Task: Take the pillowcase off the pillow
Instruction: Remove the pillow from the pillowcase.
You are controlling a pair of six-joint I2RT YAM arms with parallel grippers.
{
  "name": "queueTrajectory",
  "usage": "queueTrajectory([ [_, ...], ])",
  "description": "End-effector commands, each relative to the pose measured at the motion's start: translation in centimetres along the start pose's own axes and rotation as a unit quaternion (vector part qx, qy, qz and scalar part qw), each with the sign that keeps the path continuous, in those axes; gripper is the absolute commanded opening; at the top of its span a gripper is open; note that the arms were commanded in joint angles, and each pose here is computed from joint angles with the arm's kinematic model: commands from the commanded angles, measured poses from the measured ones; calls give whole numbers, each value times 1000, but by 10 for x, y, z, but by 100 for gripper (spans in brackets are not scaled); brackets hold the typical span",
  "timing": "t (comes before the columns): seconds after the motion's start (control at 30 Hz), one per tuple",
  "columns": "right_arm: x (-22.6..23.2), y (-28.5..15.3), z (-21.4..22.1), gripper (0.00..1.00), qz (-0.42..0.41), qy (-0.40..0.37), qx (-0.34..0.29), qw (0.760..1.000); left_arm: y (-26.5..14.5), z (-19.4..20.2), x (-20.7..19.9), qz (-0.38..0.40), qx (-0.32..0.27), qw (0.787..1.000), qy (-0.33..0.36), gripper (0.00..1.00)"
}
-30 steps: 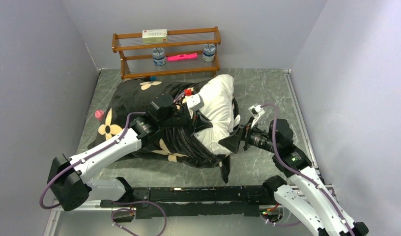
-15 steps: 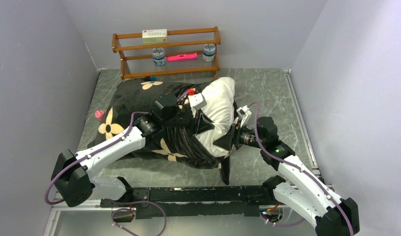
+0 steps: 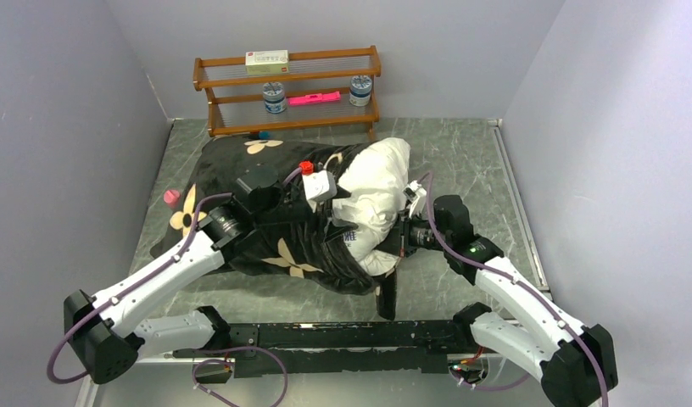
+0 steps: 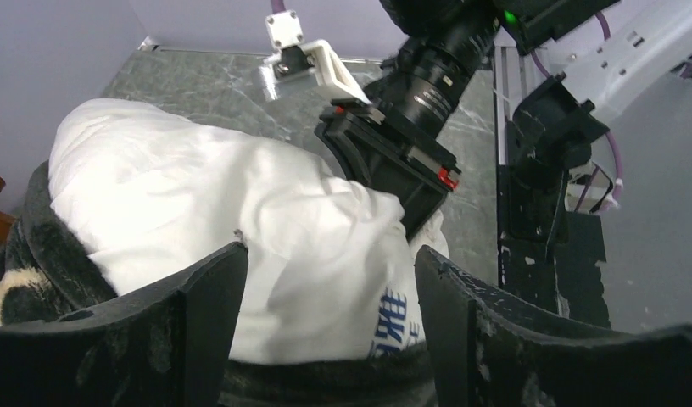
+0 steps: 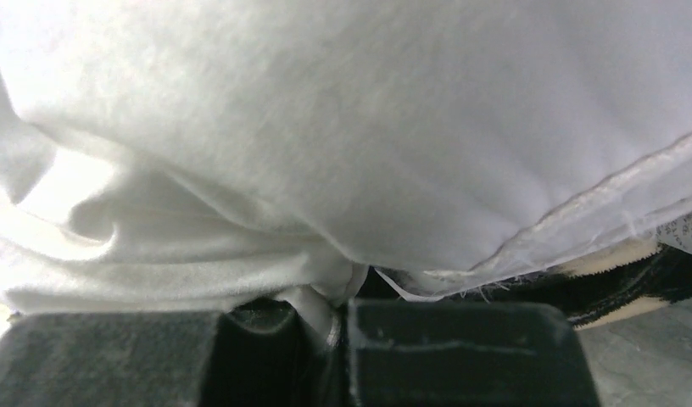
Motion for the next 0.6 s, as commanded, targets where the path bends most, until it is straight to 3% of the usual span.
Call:
queueTrajectory([
  [0.0, 31, -10, -37, 0, -19, -59, -65, 996, -17, -7, -15, 40, -5, 997, 66, 77],
  [0.27, 39, -23, -54, 0, -5, -72, -114, 991, -41, 16, -64, 78, -2, 987, 141, 82],
  [0.57, 47, -24, -61, 0, -21, -44, -136, 989, -32, 34, -110, 112, 15, 972, 204, 80],
])
Point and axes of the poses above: each gripper's point midway between its finger pads, its own y axis out along the fingers, its own x axis along the line the jaws close on, z = x × y, the point moved 2 cm from there along -y, back along the fingers, and after that the axes turned 12 degrees about y, right-handed, at the moved point
